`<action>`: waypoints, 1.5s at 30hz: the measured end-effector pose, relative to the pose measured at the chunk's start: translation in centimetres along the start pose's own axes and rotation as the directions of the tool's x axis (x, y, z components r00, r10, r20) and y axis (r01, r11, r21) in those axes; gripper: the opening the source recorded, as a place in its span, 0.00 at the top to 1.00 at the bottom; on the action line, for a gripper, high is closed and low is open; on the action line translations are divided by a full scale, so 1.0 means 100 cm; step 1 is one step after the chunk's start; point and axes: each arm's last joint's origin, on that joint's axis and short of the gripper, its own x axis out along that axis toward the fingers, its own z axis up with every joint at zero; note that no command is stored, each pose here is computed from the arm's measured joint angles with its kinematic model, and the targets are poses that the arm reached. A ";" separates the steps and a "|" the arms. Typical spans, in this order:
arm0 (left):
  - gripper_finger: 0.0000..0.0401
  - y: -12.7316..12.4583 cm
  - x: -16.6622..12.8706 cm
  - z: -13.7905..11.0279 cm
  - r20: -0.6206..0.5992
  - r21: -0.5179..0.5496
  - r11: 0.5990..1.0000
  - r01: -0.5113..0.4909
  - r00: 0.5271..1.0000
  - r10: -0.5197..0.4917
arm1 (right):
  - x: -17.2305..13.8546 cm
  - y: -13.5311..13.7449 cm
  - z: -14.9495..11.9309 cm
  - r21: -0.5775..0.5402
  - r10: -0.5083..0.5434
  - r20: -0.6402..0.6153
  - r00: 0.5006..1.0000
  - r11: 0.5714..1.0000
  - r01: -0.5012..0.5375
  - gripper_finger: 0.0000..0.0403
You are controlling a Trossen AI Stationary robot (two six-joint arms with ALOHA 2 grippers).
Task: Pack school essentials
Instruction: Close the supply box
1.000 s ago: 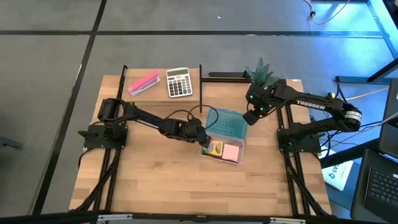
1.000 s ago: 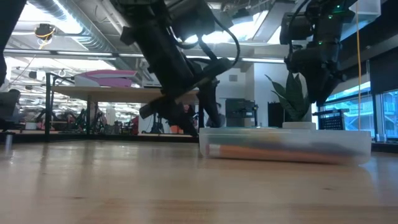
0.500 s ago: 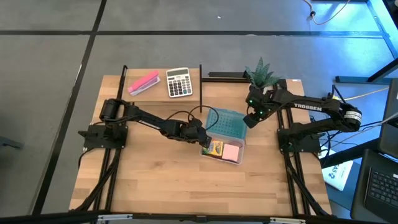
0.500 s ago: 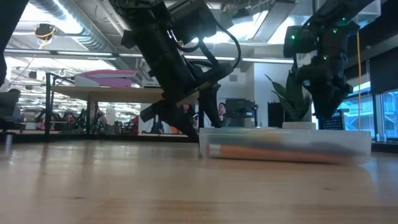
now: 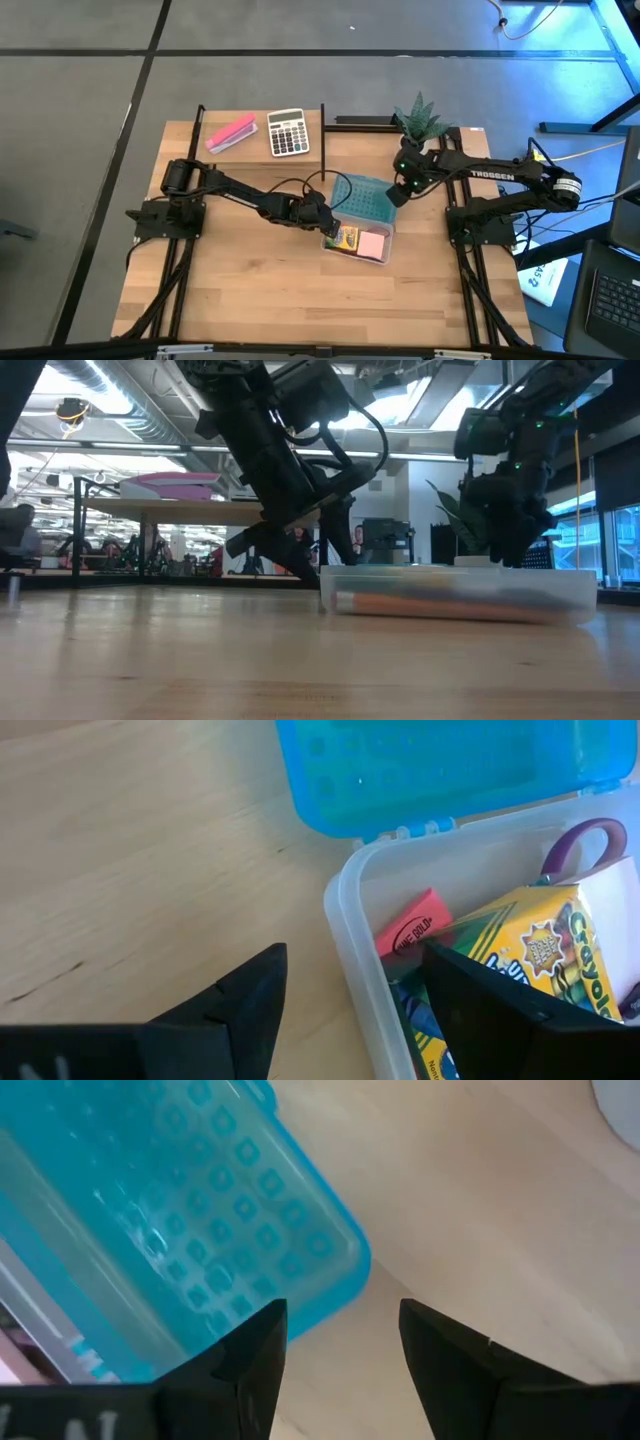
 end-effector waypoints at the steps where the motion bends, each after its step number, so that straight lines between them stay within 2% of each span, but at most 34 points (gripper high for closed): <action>1: 0.44 0.000 0.000 0.000 0.000 -0.001 1.000 0.000 1.000 0.000 | 0.000 0.001 0.001 -0.001 0.005 0.012 1.000 1.000 -0.005 0.51; 10: 0.44 0.000 0.000 0.000 -0.002 -0.001 1.000 0.000 1.000 0.000 | 0.000 0.003 0.005 -0.006 0.028 0.056 0.998 1.000 -0.028 0.51; 29: 0.44 0.000 0.000 -0.001 -0.003 -0.001 1.000 -0.001 1.000 0.001 | 0.000 0.003 0.005 -0.002 0.027 0.055 0.998 1.000 -0.027 0.51; 38: 0.52 0.000 0.000 -0.001 -0.003 -0.001 1.000 0.001 1.000 -0.001 | 0.000 0.004 0.007 -0.003 0.036 0.073 0.997 0.999 -0.036 0.51; 45: 0.53 0.000 0.000 -0.001 -0.003 -0.001 1.000 0.000 1.000 0.000 | 0.000 0.004 0.008 -0.033 0.050 0.085 0.995 0.998 -0.047 0.51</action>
